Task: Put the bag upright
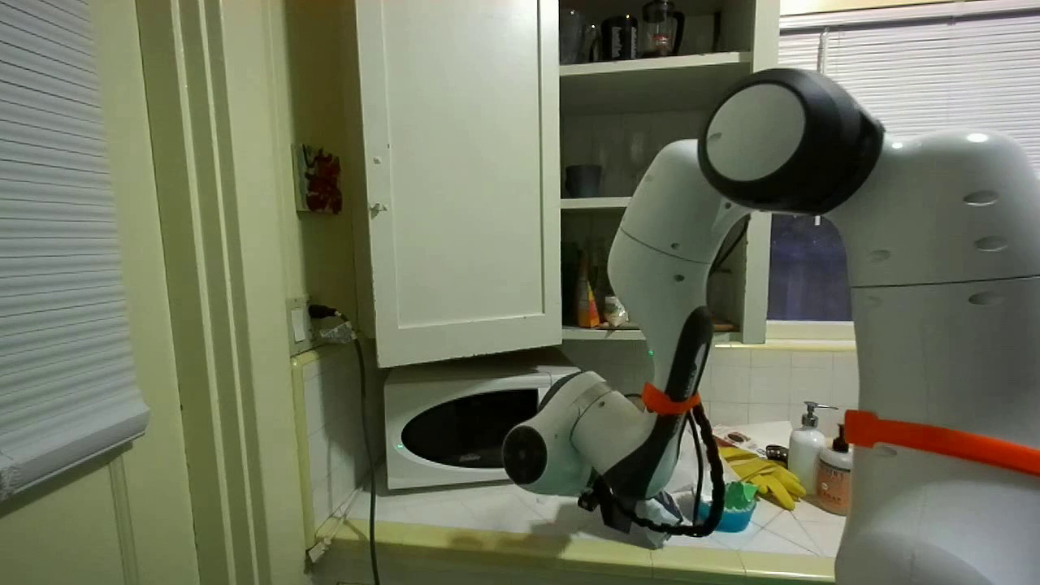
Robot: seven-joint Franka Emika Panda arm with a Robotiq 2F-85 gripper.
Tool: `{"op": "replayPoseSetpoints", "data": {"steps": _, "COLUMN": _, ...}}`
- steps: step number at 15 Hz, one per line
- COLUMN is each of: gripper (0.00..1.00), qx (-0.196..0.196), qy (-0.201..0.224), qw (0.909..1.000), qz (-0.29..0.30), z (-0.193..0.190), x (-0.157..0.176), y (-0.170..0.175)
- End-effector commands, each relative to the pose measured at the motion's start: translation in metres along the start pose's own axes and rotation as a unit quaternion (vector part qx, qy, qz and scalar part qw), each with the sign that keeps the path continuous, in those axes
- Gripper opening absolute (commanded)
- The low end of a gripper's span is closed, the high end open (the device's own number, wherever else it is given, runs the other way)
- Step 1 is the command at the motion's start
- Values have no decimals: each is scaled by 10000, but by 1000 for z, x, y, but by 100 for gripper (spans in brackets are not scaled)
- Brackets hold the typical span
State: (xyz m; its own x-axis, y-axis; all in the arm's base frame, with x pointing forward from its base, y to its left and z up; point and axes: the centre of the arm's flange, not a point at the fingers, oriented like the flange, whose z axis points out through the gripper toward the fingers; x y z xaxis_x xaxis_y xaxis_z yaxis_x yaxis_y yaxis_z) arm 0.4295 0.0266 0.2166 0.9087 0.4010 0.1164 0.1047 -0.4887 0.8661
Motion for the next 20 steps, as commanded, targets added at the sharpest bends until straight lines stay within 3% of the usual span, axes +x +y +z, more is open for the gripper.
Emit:
{"op": "replayPoseSetpoints", "data": {"steps": 1, "gripper": 2, "qx": 583, "qy": -109, "qw": 9948, "qz": 826, "z": -27, "x": -21, "y": 48}}
{"op": "replayPoseSetpoints", "data": {"steps": 4, "gripper": 2, "qx": 1118, "qy": -169, "qw": 9821, "qz": 1506, "z": -32, "x": -23, "y": 75}}
{"op": "replayPoseSetpoints", "data": {"steps": 6, "gripper": 2, "qx": 1606, "qy": -108, "qw": 9690, "qz": 1875, "z": -36, "x": -23, "y": 95}}
{"op": "replayPoseSetpoints", "data": {"steps": 9, "gripper": 2, "qx": 2251, "qy": 317, "qw": 9475, "qz": 2248, "z": -42, "x": -29, "y": 122}}
{"op": "replayPoseSetpoints", "data": {"steps": 10, "gripper": 2, "qx": 1936, "qy": 144, "qw": 9581, "qz": 2108, "z": -30, "x": -11, "y": 99}}
{"op": "replayPoseSetpoints", "data": {"steps": 11, "gripper": 10, "qx": 1970, "qy": 199, "qw": 9562, "qz": 2157, "z": -31, "x": -12, "y": 106}}
{"op": "replayPoseSetpoints", "data": {"steps": 13, "gripper": 10, "qx": 1973, "qy": 185, "qw": 9566, "qz": 2136, "z": -30, "x": -12, "y": 104}}
{"op": "replayPoseSetpoints", "data": {"steps": 14, "gripper": 2, "qx": 1983, "qy": 174, "qw": 9570, "qz": 2108, "z": -30, "x": -12, "y": 101}}
{"op": "replayPoseSetpoints", "data": {"steps": 15, "gripper": 2, "qx": 2114, "qy": 195, "qw": 9508, "qz": 2256, "z": -33, "x": -5, "y": 93}}
{"op": "replayPoseSetpoints", "data": {"steps": 20, "gripper": 2, "qx": 2115, "qy": 451, "qw": 9049, "qz": 3666, "z": -47, "x": 34, "y": 123}}
